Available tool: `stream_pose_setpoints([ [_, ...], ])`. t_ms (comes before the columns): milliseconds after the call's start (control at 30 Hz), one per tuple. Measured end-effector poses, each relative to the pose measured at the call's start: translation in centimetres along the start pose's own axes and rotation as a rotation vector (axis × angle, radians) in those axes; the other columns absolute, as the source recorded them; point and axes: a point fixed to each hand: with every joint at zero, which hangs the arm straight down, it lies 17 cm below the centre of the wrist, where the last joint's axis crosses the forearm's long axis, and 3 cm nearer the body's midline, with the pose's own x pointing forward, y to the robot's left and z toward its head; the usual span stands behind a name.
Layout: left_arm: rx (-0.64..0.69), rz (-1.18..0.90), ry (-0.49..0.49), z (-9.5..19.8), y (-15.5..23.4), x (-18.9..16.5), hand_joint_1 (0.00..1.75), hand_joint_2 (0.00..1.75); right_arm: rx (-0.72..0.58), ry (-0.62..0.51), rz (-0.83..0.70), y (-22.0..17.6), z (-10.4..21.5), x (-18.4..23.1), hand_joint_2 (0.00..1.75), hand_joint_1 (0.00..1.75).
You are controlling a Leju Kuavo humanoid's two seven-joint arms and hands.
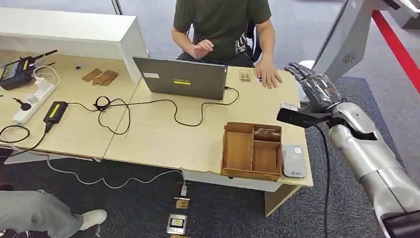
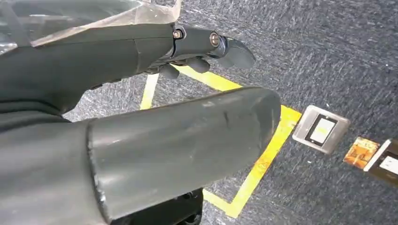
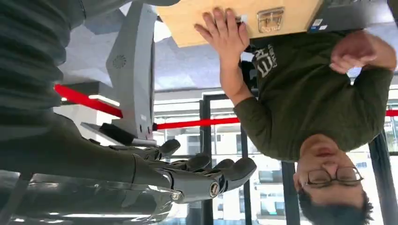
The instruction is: Pass the card to the sensor for recognition and then transmit it.
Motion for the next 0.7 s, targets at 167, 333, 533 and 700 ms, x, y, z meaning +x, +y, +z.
stream_pose_setpoints([
  [167,0.005,0.010,0.013,0.0,0.1,-0.2,0.00,0.00,0.018,-0.001,-0.045,-0.8,-0.1,0.4,1.75,0.00],
  [333,0.005,0.013,0.012,0.0,0.1,-0.1,0.00,0.00,0.002,-0.022,-0.032,-1.9,-0.2,0.8,1.75,0.00],
  [533,0.024,0.029,0.031,-0.1,0.4,-0.3,0.00,0.00,0.017,-0.030,-0.036,-2.3,0.4,1.0,1.75,0.00],
  [700,0.030,0.037,0.030,-0.1,0.5,-0.3,0.00,0.00,0.025,-0.040,-0.040,-2.3,1.0,1.4,1.75,0.00],
])
